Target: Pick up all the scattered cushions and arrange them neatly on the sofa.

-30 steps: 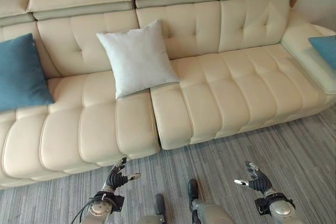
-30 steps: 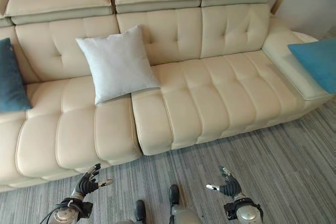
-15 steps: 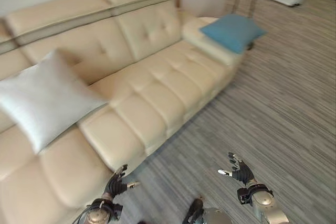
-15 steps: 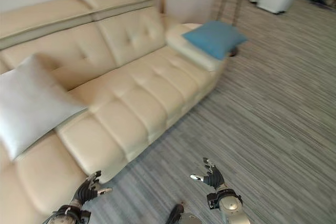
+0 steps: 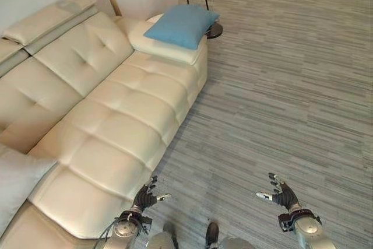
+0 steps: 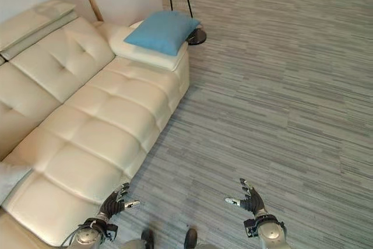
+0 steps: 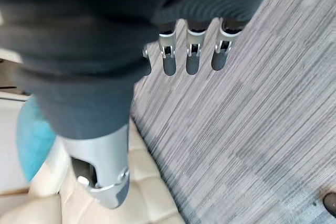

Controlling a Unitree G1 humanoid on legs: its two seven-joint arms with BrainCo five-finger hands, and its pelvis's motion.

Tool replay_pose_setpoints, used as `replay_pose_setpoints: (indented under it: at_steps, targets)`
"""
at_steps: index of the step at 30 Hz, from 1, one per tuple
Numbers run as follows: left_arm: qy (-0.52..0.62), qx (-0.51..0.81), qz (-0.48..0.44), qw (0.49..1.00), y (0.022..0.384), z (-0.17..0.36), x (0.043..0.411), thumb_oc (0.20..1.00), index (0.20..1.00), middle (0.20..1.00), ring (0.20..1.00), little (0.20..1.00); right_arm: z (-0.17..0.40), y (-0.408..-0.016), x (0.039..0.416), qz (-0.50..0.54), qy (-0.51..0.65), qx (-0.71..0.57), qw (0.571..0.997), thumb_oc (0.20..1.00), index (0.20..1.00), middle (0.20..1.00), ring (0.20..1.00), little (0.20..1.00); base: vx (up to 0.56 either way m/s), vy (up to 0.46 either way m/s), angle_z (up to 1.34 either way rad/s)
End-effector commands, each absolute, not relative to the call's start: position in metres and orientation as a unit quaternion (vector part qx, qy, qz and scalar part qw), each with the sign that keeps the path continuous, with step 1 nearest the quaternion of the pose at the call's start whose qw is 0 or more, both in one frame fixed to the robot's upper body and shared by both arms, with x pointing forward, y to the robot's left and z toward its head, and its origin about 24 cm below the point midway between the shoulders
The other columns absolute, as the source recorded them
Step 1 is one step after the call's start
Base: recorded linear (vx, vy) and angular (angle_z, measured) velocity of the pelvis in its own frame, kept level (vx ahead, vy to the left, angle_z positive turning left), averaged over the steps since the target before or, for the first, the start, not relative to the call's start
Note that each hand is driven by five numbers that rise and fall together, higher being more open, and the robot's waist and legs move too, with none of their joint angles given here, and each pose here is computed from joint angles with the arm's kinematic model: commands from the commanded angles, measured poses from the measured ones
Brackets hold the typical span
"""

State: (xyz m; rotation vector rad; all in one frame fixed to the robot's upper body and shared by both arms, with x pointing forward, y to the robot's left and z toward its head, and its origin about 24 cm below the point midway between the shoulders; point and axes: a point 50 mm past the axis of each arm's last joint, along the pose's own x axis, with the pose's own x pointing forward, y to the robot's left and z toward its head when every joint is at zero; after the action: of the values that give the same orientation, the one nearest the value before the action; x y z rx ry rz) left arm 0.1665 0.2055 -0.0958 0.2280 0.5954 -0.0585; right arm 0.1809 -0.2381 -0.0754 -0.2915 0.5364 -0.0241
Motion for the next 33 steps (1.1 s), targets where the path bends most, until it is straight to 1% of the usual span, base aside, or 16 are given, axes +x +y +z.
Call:
replay_pose_setpoints:
  at_steps: [1, 7, 13, 23, 28, 33]
  targets:
    - [0.261, 0.124, -0.038, 0.957, 0.205, -0.086, 0.175, 1.0, 1.0, 1.0, 1.0, 1.0, -0.059, -0.237, 0.198, -0.012, 0.212, -0.15, 0.966, 1.0, 1.0, 1.0, 1.0, 1.0, 0.29, -0.014, -0.53]
    - [0.271, 0.116, -0.021, 0.955, 0.211, -0.088, 0.169, 1.0, 1.0, 1.0, 1.0, 1.0, -0.059, -0.23, 0.201, 0.004, 0.211, -0.147, 0.966, 1.0, 1.0, 1.0, 1.0, 1.0, 0.44, 0.116, -1.06]
    - [0.262, 0.127, -0.028, 0.956, 0.215, -0.083, 0.174, 1.0, 1.0, 1.0, 1.0, 1.0, -0.052, -0.215, 0.212, 0.032, 0.189, -0.135, 0.972, 1.0, 1.0, 1.0, 1.0, 1.0, 0.31, 0.125, -0.76]
    - [0.248, 0.129, -0.016, 0.96, 0.22, -0.078, 0.18, 1.0, 1.0, 1.0, 1.0, 1.0, -0.041, -0.209, 0.223, 0.042, 0.162, -0.143, 0.975, 1.0, 1.0, 1.0, 1.0, 1.0, 0.22, -0.011, 0.0]
    - [0.249, 0.138, -0.029, 0.958, 0.216, -0.079, 0.179, 1.0, 1.0, 1.0, 1.0, 1.0, -0.042, -0.211, 0.218, 0.044, 0.169, -0.154, 0.973, 1.0, 1.0, 1.0, 1.0, 1.0, 0.43, -0.221, 0.03]
    - [0.255, 0.127, -0.036, 0.958, 0.207, -0.084, 0.179, 1.0, 1.0, 1.0, 1.0, 1.0, -0.041, -0.226, 0.213, 0.024, 0.17, -0.156, 0.973, 1.0, 1.0, 1.0, 1.0, 1.0, 0.31, -0.249, 0.78]
